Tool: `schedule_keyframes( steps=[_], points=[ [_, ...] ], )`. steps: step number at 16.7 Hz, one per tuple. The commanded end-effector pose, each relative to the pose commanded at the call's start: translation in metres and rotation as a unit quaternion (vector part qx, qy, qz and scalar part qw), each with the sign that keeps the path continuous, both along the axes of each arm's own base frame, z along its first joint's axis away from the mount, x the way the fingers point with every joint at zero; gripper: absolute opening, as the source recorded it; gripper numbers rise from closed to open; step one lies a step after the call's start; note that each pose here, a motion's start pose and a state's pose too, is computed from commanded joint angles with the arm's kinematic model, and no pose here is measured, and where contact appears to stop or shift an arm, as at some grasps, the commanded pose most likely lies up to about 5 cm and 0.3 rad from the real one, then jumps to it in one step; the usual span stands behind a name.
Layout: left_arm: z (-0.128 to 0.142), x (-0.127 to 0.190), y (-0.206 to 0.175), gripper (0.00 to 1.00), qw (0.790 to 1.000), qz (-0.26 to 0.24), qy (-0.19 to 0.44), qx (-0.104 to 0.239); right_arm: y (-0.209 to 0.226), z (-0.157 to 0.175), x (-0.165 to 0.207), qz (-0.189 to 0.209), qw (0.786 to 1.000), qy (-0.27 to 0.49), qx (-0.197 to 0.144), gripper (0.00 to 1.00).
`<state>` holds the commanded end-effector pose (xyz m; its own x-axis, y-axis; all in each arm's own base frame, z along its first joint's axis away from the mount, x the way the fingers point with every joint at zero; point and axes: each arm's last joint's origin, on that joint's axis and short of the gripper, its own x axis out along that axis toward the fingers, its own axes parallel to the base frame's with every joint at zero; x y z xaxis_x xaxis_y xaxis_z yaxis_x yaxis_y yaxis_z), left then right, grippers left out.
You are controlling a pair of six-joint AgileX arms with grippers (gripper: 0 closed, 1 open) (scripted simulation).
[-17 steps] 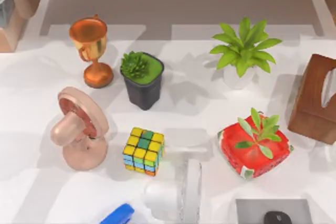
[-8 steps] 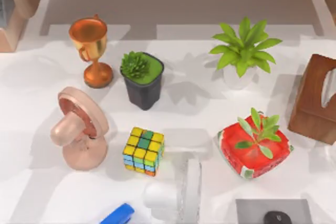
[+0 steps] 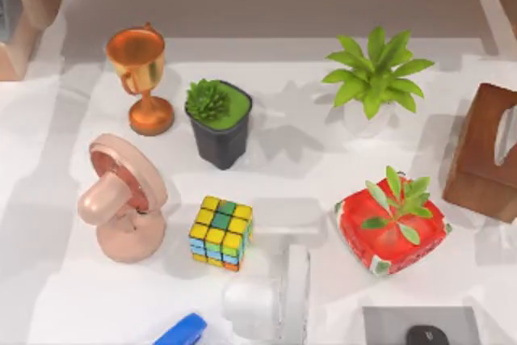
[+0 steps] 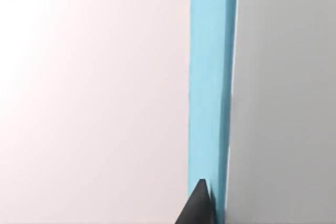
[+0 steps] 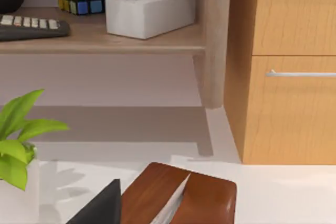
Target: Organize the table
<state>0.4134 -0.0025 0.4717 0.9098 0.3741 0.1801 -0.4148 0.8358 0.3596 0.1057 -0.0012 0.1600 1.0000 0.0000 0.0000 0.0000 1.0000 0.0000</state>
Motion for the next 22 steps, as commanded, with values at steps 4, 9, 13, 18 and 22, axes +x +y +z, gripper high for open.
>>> schedule_keyframes(
  steps=[4, 9, 13, 18, 22],
  points=[
    [-0.07, -0.003, 0.12, 0.0, 0.978, 0.105, 0.134, 0.123, 0.0, 0.0, 0.0, 0.0, 1.0, 0.0, 0.0, 1.0],
    [-0.188, -0.051, 0.232, 0.0, 0.906, 0.132, 0.334, 0.223, 0.0, 0.0, 0.0, 0.0, 1.0, 0.0, 0.0, 1.0],
    [-0.264, -0.094, 0.257, 0.0, 0.857, 0.063, 0.424, 0.286, 0.0, 0.0, 0.0, 0.0, 1.0, 0.0, 0.0, 1.0],
    [-0.299, -0.1, 0.226, 0.0, 0.824, -0.066, 0.389, 0.407, 0.0, 0.0, 0.0, 0.0, 1.0, 0.0, 0.0, 1.0],
    [-0.304, -0.081, 0.192, 0.0, 0.799, -0.149, 0.312, 0.493, 0.0, 0.0, 0.0, 0.0, 1.0, 0.0, 0.0, 1.0]
  ],
)
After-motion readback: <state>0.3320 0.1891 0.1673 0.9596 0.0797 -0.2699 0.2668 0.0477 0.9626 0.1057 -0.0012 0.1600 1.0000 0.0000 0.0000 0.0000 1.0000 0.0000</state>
